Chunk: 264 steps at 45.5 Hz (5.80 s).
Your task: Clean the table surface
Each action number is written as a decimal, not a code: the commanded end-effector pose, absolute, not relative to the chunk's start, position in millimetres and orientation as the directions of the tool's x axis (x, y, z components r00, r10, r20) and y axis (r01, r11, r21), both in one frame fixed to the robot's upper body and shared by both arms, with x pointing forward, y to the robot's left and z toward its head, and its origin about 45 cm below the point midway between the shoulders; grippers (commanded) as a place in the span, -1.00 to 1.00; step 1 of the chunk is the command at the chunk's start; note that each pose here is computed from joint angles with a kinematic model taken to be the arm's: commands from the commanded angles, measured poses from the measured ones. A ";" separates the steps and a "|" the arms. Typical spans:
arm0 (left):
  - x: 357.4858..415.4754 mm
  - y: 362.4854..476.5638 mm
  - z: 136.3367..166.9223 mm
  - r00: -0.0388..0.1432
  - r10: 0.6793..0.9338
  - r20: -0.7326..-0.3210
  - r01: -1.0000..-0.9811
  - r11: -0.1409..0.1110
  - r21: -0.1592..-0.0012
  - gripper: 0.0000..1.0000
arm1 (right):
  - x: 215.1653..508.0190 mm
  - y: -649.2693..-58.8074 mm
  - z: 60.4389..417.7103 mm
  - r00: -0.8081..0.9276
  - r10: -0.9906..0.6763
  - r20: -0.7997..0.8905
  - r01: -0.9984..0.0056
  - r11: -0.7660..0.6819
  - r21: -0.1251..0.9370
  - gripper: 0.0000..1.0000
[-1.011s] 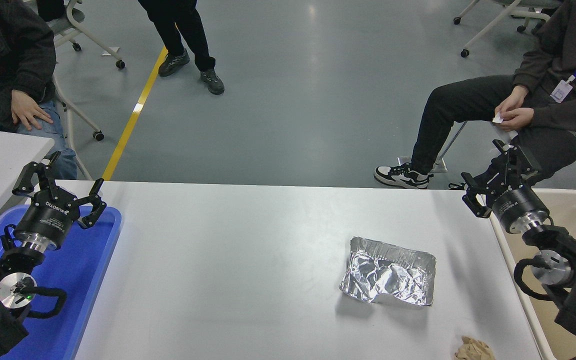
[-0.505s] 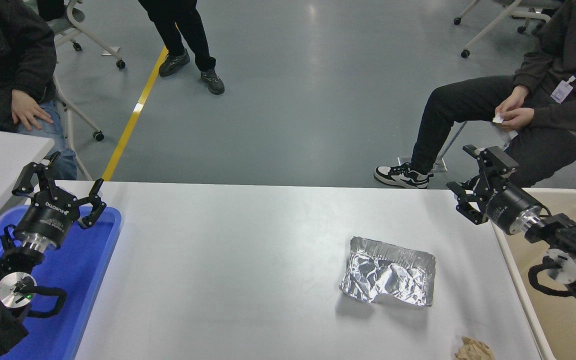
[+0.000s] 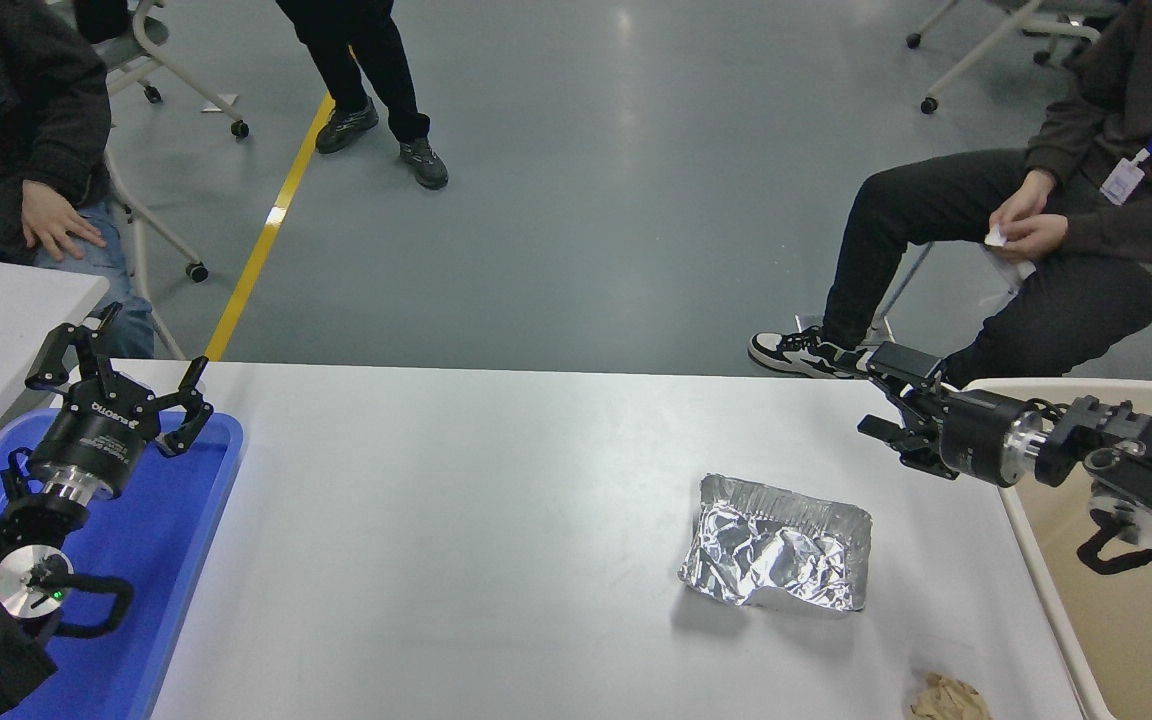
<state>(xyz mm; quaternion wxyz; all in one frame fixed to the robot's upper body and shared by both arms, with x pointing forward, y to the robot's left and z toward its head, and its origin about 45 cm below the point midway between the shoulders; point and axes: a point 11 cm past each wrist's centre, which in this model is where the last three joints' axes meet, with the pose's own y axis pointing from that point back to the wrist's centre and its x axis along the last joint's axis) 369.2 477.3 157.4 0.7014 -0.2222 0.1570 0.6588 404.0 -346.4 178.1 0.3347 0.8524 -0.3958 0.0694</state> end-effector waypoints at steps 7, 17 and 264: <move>369.2 477.4 157.4 0.083 0.854 -0.513 -0.994 0.033 -0.105 1.00 | 394.4 -350.0 207.1 0.770 -0.420 0.481 -0.624 -0.335 0.706 1.00; 369.2 477.4 157.4 0.083 0.854 -0.513 -0.994 0.033 -0.105 1.00 | 362.4 -327.2 197.3 0.847 -0.336 0.411 -0.501 -0.249 0.829 1.00; 369.2 477.5 157.5 0.082 0.854 -0.514 -0.994 0.032 -0.105 1.00 | 340.1 -575.4 319.9 0.662 -0.562 0.495 -0.582 0.030 0.813 -1.00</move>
